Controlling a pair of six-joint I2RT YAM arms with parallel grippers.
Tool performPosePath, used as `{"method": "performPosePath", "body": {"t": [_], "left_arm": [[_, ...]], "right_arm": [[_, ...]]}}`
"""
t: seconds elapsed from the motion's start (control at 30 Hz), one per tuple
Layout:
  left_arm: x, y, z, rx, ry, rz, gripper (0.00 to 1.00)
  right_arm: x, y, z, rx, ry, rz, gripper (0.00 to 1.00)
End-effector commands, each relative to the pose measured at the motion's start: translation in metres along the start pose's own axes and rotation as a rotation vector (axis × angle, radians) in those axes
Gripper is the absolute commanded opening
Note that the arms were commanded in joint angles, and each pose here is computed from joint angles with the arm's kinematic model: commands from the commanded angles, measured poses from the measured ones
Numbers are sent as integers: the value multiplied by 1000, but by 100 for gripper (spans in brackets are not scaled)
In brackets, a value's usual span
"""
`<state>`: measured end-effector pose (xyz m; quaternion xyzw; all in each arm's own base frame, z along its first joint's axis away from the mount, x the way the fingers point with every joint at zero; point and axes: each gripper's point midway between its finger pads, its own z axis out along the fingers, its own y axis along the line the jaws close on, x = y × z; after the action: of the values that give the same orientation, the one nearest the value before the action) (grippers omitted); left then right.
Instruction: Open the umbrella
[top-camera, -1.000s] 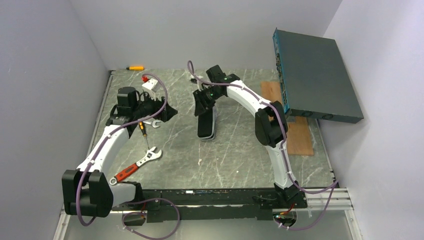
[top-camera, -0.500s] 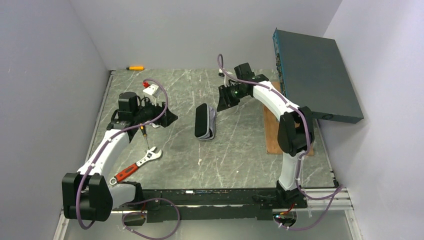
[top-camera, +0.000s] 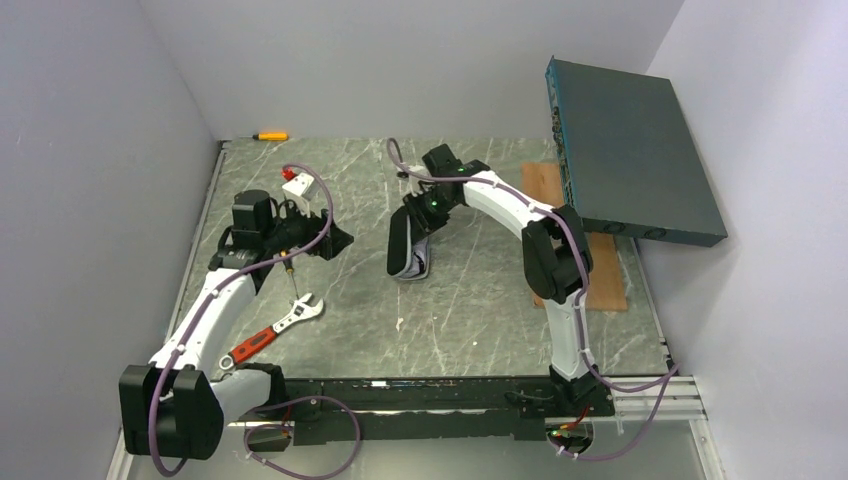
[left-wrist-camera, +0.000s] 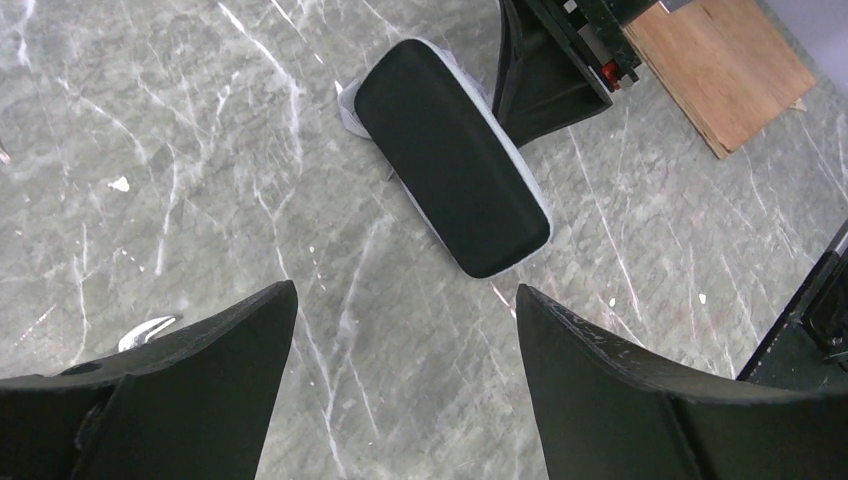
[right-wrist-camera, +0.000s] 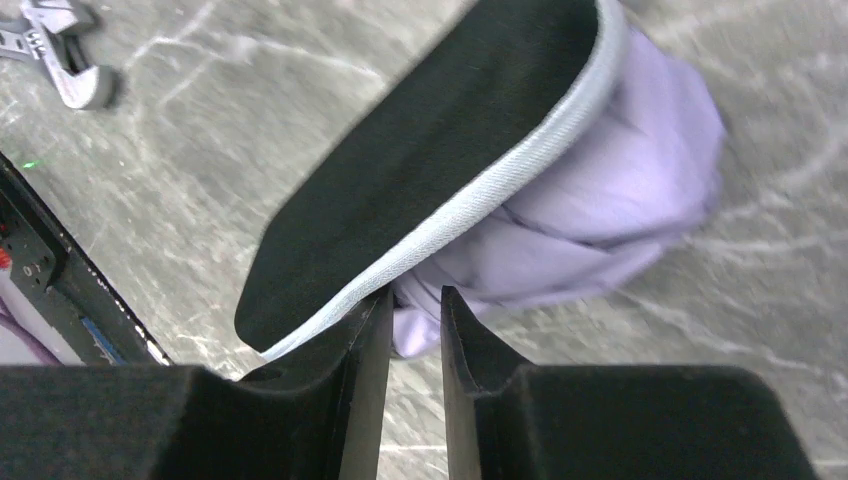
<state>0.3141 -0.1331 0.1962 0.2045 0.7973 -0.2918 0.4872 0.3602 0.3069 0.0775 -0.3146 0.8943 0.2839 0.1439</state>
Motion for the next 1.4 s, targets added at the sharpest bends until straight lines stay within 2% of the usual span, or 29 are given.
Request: {"method": "performPosePath", "body": {"t": [0.0,0.13,0.23,0.4,0.57,0.7,0.83,0.97,1.07,1.2,1.37], "left_arm": [[0,-1,-6,-13,-12,13,85],[2,1,-8,-30,-12,11,86],[4,4,-9,-41,-14,-7,87],[7,8,-9,-50,-17,-44,87],[12,9,-8,-51,-9,-55,87],[18,12,-5,-58,-9,-108,87],[21,15,-1,-51,-13,-152,87],[17,17,2,-50,-22,-150,87],[16,19,3,-53,-23,-144,87],[16,18,3,-52,-19,-147,87],[20,16,0,-51,-9,-137,87]], "right_arm": [[-41,40,-4,5,-94,-154,27],[-50,49,10,12,-98,-152,31],[-50,48,22,10,-84,-139,40],[-40,43,52,32,-31,-168,47],[-46,52,39,89,-56,-280,69],[-41,52,13,117,-72,-284,77],[-37,50,-17,140,-123,-224,78],[-24,23,-35,271,-146,-89,69],[-9,4,-32,347,-127,10,66],[-4,-4,-24,358,-110,118,66],[-16,5,-18,312,-130,140,68]]}}
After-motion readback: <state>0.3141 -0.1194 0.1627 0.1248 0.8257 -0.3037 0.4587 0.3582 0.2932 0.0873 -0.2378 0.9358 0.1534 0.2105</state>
